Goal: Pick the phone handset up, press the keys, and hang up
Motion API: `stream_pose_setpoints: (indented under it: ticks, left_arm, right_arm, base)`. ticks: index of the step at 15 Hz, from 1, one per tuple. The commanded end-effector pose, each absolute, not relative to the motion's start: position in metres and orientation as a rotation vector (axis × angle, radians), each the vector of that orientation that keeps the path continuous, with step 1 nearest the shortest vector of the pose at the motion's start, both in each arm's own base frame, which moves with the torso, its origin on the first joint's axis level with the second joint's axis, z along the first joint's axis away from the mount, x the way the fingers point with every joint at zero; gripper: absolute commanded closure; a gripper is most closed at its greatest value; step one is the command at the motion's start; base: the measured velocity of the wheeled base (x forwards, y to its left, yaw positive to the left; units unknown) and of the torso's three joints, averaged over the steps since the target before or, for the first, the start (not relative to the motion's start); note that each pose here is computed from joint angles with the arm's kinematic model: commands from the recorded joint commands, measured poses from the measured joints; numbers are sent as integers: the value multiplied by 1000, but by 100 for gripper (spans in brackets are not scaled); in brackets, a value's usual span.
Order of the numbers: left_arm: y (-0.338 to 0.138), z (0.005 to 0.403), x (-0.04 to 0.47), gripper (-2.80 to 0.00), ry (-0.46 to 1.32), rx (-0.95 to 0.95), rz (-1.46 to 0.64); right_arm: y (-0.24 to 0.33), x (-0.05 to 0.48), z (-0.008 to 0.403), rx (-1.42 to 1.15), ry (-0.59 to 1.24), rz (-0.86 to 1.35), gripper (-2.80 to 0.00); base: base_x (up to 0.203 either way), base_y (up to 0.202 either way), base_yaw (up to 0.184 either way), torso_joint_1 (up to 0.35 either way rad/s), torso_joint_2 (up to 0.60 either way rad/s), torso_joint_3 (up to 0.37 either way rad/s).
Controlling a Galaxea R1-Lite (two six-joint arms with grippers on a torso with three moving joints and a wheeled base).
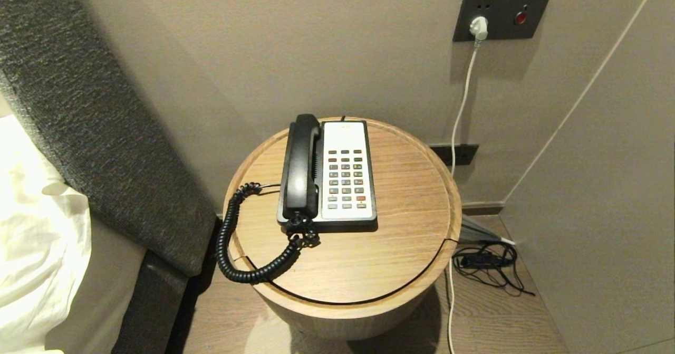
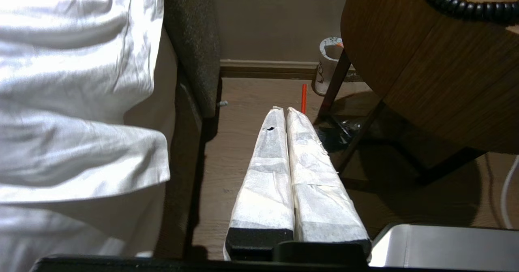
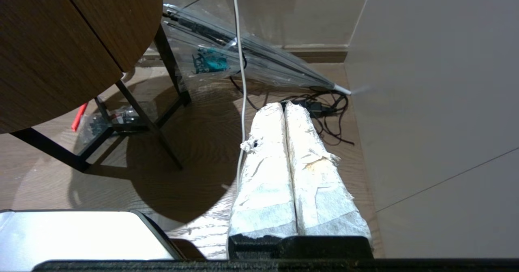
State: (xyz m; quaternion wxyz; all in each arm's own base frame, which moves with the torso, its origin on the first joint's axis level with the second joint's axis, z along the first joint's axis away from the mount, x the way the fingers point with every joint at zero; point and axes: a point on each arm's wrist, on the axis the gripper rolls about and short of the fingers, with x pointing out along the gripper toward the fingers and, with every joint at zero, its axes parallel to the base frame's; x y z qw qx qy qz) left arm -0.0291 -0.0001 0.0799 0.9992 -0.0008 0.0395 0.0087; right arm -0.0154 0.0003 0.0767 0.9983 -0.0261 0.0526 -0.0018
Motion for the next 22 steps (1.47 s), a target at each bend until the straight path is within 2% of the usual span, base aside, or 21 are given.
stream_pose_setpoints:
  ticks: [1, 4, 8, 11, 13, 15, 22]
  left_arm:
    - [0, 77, -28, 0, 90, 42, 11]
    - [-1, 76, -25, 0, 51, 143, -27]
    - [0, 76, -23, 0, -3, -20, 6]
    - [0, 76, -23, 0, 4, 24, 5]
    - [-1, 75, -23, 0, 7, 151, -10]
    - [-1, 75, -23, 0, 9, 74, -9]
    - [-1, 75, -23, 0, 4, 64, -12]
  right_arm:
    - [0, -15, 77, -54, 109, -5, 0]
    - [0, -15, 77, -52, 108, -4, 0]
    - [0, -15, 77, -55, 106, -5, 0]
    - [0, -15, 77, -48, 106, -5, 0]
    - [0, -15, 77, -54, 109, -2, 0]
    - [0, -15, 77, -56, 107, -3, 0]
    - [0, -15, 77, -39, 105, -9, 0]
  base:
    - [0, 0, 0, 0, 0, 0]
    - [0, 0, 0, 0, 0, 0]
    - [0, 0, 0, 0, 0, 0]
    - [0, 0, 0, 0, 0, 0]
    - [0, 0, 0, 0, 0, 0]
    - [0, 0, 0, 0, 0, 0]
    - [0, 0, 0, 0, 0, 0]
